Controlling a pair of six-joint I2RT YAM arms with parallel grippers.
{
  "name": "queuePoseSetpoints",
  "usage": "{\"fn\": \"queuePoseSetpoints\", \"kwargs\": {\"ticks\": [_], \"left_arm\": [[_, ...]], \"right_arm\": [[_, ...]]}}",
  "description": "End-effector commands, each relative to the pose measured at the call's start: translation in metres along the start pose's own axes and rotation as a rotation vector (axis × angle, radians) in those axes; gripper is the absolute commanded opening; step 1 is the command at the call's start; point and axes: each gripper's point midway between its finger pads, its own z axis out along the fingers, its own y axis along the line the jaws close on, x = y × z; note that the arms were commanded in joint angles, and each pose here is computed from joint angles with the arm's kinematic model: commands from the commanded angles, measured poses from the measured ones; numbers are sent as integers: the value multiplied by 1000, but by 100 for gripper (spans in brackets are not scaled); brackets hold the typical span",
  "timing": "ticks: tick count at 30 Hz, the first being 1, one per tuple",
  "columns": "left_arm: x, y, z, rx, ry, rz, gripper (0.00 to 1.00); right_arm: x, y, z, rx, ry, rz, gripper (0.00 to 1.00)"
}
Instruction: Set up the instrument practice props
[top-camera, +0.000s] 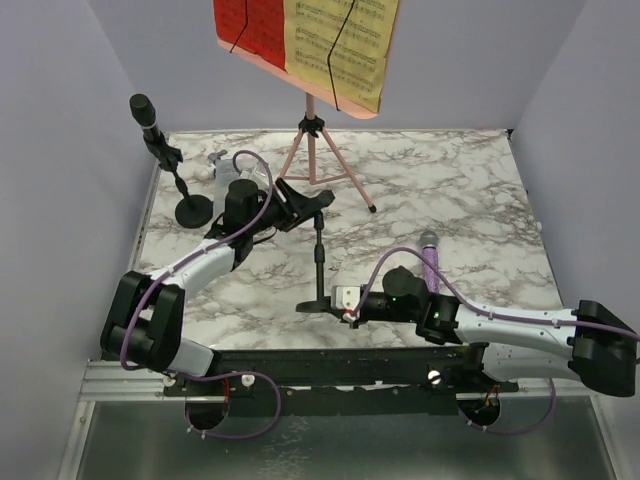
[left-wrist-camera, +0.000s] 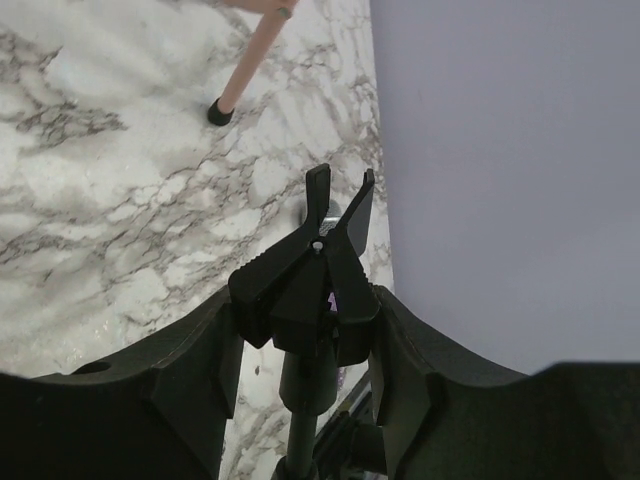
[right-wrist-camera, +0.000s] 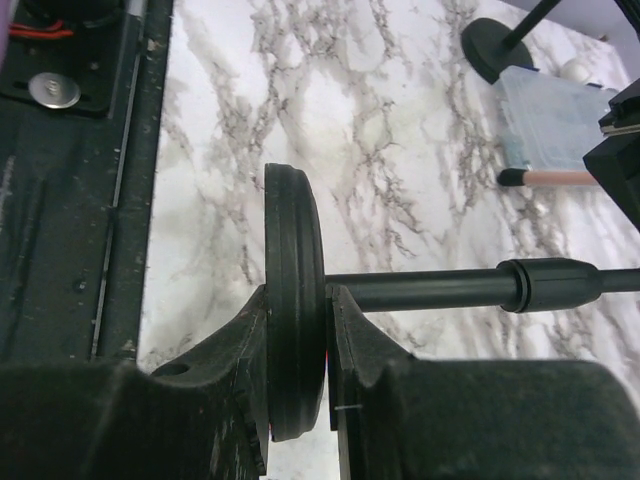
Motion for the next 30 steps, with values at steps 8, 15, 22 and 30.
{"fn": "queuePoseSetpoints", "kwargs": {"ticks": [8, 15, 22, 30], "left_arm": [[-15, -93, -58, 307, -153, 631, 0], [4, -112, -71, 440, -261, 835, 0], [51, -96, -73, 466, -287, 957, 0], [65, -57, -89, 376, -339, 799, 51]], "right_arm": [[5, -80, -16, 429, 24, -86, 79], [22, -84, -23, 568, -7, 304, 100], [35, -56, -18, 513, 48, 678, 100], [55, -40, -35, 551, 89, 859, 100]]}}
